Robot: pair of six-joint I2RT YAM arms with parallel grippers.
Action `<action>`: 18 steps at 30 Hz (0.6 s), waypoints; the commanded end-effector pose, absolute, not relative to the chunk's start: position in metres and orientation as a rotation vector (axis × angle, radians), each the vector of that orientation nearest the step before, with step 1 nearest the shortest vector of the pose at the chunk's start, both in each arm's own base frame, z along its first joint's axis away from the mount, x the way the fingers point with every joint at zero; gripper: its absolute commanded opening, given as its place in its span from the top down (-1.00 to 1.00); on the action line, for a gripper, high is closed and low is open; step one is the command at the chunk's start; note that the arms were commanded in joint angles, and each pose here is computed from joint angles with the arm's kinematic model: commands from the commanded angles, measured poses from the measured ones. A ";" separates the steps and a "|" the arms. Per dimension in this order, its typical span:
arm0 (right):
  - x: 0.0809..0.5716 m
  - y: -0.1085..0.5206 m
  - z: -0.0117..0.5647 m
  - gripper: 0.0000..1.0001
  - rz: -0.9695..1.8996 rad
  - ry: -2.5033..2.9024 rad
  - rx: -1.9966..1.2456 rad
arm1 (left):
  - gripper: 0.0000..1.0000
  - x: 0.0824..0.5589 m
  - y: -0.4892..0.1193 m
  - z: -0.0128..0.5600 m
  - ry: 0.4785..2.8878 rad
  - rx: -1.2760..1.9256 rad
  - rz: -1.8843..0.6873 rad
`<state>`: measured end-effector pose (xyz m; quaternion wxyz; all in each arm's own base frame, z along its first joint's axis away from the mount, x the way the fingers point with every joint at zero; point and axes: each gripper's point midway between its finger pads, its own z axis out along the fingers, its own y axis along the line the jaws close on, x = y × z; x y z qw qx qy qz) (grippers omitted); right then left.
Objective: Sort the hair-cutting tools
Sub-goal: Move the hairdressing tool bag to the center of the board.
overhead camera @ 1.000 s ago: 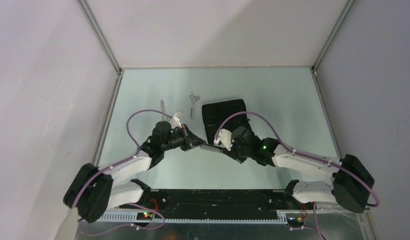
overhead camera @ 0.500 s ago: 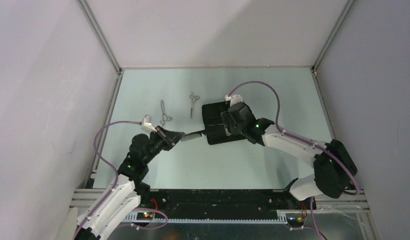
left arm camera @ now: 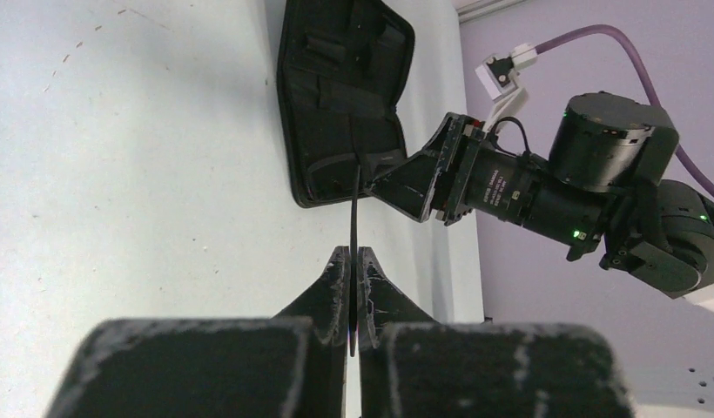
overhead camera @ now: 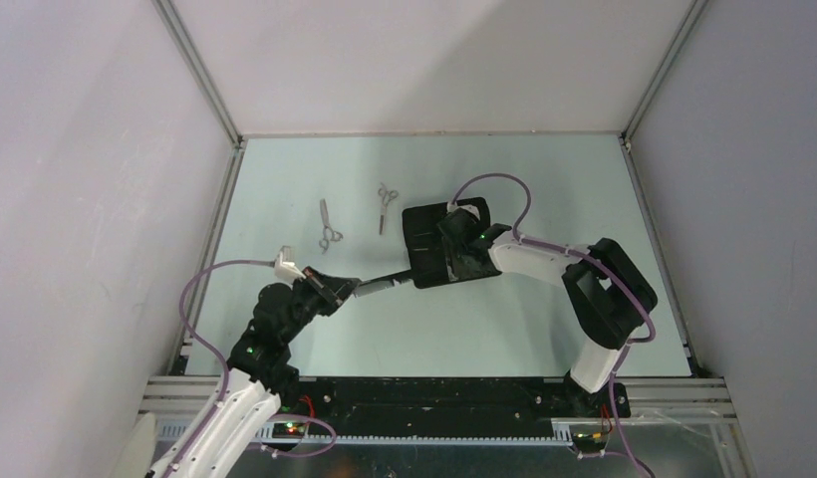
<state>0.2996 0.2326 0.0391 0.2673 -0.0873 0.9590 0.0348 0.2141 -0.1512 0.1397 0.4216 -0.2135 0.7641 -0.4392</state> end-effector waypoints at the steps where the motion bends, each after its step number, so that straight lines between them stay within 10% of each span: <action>1: 0.289 0.239 0.030 0.00 0.125 2.678 -0.238 | 1.00 0.215 -0.149 0.139 1.906 -0.560 -1.102; 18: 0.240 0.221 -0.019 0.58 0.043 2.912 -0.489 | 1.00 0.218 -0.152 0.146 1.909 -0.537 -1.108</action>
